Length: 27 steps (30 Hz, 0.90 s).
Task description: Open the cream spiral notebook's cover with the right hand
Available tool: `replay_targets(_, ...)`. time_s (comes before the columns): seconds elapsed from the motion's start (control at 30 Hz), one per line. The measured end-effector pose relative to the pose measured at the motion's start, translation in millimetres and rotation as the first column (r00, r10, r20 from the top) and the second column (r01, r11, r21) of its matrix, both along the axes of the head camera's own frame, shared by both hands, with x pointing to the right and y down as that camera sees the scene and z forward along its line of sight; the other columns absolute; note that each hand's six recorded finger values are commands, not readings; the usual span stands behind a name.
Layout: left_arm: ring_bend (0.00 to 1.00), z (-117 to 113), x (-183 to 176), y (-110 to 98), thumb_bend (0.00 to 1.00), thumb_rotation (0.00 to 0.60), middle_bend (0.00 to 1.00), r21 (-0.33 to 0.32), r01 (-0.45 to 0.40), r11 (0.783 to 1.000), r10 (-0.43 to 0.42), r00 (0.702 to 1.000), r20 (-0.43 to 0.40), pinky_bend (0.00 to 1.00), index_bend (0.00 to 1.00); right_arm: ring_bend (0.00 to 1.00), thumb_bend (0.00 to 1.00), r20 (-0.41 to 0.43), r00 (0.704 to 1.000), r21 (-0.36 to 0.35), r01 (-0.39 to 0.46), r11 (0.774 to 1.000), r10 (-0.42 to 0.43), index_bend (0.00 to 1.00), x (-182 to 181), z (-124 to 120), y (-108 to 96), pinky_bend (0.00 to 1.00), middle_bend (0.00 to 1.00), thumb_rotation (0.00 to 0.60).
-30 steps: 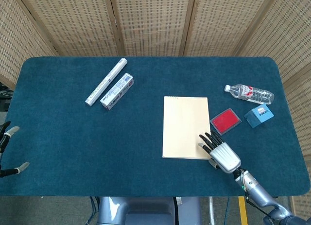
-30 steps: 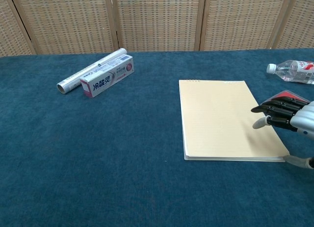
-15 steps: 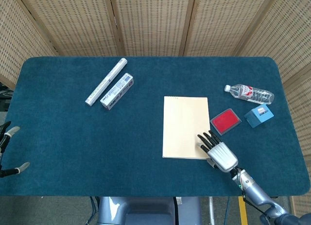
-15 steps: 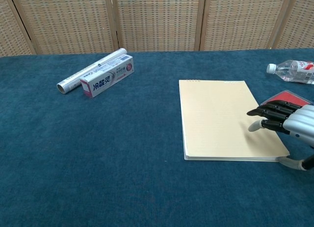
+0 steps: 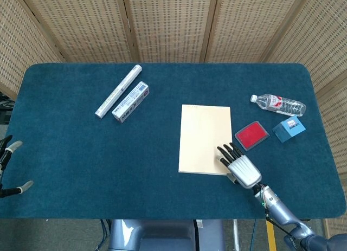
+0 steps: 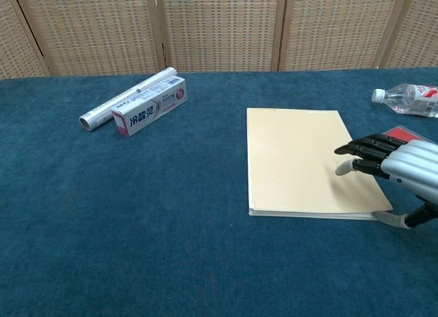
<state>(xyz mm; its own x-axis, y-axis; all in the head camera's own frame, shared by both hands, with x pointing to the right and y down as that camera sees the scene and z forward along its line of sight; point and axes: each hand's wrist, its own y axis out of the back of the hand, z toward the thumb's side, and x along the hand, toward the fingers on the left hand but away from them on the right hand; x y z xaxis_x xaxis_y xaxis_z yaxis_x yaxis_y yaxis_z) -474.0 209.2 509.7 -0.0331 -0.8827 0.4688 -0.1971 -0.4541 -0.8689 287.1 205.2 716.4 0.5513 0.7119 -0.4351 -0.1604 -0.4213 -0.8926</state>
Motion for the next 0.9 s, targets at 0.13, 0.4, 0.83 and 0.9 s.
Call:
replay_targets(0.13,0.00,0,0,0,0.00,0.600,0.00,-0.002,-0.002,1.000,0.002,1.000,-0.001,0.00,0.00,0.04,0.41,0.007,1.000,0.032,-0.006,0.999,0.006,0.20,-8,-1,-10,0.07,0.09,0.600)
replay_targets(0.4,0.00,1,-1,-1,0.00,0.600,0.00,-0.004,0.002,1.000,-0.002,1.000,-0.002,0.00,0.00,0.04,0.41,-0.007,1.000,0.152,0.006,0.988,-0.005,0.20,-15,-4,-28,0.07,0.09,0.600)
replay_targets(0.83,0.00,3,-1,-3,0.00,0.600,0.00,-0.014,0.008,1.000,-0.008,1.000,0.000,0.00,0.00,0.20,0.41,-0.077,0.996,0.110,0.054,0.992,-0.045,0.30,-31,18,-50,0.14,0.24,0.600)
replay_targets(0.9,0.00,3,-2,-3,0.00,0.600,0.00,-0.015,0.009,1.000,-0.009,1.000,0.000,0.00,0.00,0.27,0.43,-0.069,0.997,0.105,0.039,0.994,-0.032,0.35,-35,19,-53,0.19,0.32,0.600)
